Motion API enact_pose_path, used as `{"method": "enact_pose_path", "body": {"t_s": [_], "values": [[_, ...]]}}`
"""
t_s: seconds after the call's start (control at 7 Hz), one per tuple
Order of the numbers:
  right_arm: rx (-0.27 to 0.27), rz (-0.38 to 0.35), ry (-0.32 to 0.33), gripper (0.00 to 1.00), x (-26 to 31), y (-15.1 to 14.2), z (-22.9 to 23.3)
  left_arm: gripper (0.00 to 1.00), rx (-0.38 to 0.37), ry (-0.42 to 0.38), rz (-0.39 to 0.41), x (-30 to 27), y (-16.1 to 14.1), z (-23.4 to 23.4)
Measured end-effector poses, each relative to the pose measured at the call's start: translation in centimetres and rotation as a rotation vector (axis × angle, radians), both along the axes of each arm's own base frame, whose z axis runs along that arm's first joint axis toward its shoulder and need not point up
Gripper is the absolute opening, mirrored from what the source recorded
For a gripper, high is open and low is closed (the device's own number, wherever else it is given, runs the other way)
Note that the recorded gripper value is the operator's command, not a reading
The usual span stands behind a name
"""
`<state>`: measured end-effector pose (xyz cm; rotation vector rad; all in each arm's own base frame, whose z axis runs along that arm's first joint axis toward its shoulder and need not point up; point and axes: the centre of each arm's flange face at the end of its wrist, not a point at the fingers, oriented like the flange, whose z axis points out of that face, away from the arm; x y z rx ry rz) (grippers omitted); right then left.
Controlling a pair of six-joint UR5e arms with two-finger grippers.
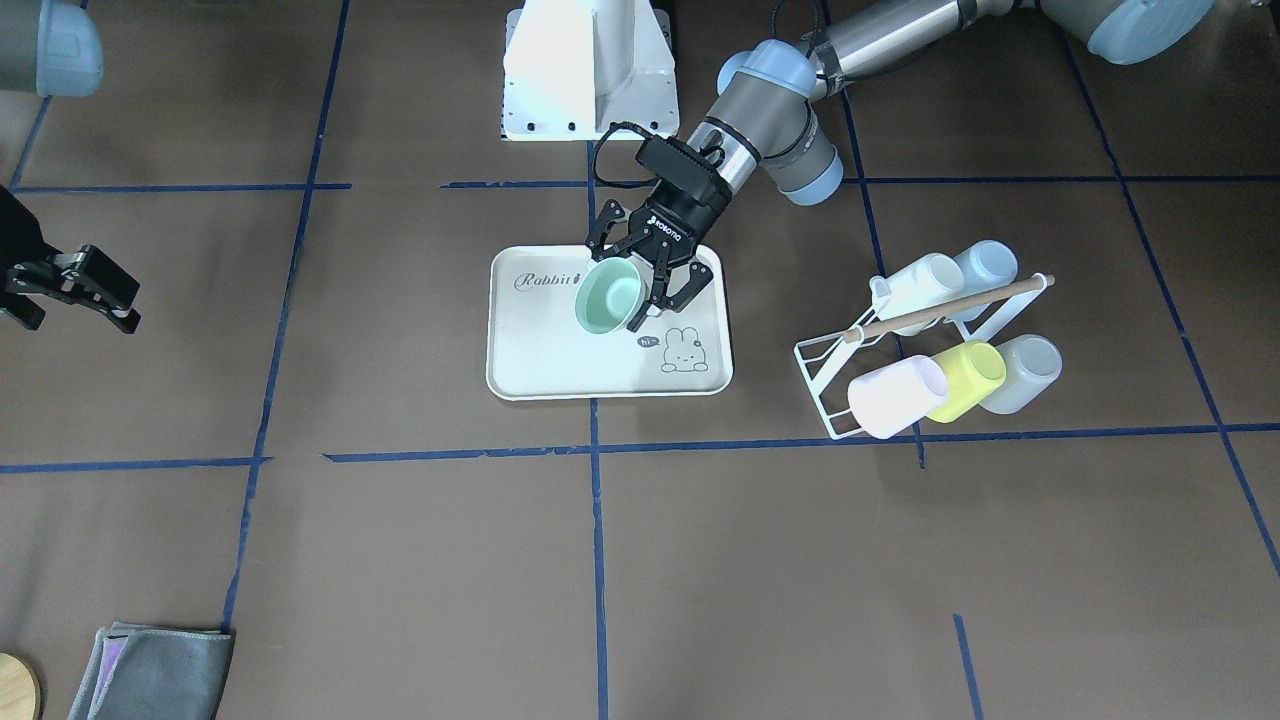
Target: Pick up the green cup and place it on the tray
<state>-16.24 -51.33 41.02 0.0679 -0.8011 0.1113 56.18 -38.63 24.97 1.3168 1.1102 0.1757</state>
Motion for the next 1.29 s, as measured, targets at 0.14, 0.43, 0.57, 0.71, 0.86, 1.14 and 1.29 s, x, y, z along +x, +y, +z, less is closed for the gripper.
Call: {"method": "enact_pose_path", "body": {"t_s": [0.14,0.43,0.57,0.71,0.86,1.14,1.29], "values": [[0.022,-0.049,-0.020,1.00,2.7,-1.2,2.0,0.28,-0.001,-0.004,0.002,0.9,-0.2,0.2],[0.075,-0.121,-0.039,1.00,8.8,-3.2,7.0,0.29,-0.012,-0.034,0.006,2.7,-0.6,1.3],[0.084,-0.128,-0.039,1.00,11.1,-3.3,8.8,0.29,-0.020,-0.057,0.010,3.5,-0.6,2.2],[0.085,-0.130,-0.041,1.00,12.6,-3.0,10.2,0.30,-0.025,-0.074,0.017,4.4,-0.4,2.9],[0.083,-0.130,-0.044,1.00,13.3,-2.7,10.9,0.38,-0.026,-0.077,0.026,5.1,0.1,2.9],[0.081,-0.128,-0.045,1.00,13.7,-2.6,11.3,0.54,-0.022,-0.069,0.037,5.8,0.7,1.9],[0.079,-0.127,-0.045,1.00,13.8,-2.5,11.4,0.58,-0.021,-0.071,0.038,5.9,0.7,1.8]]}}
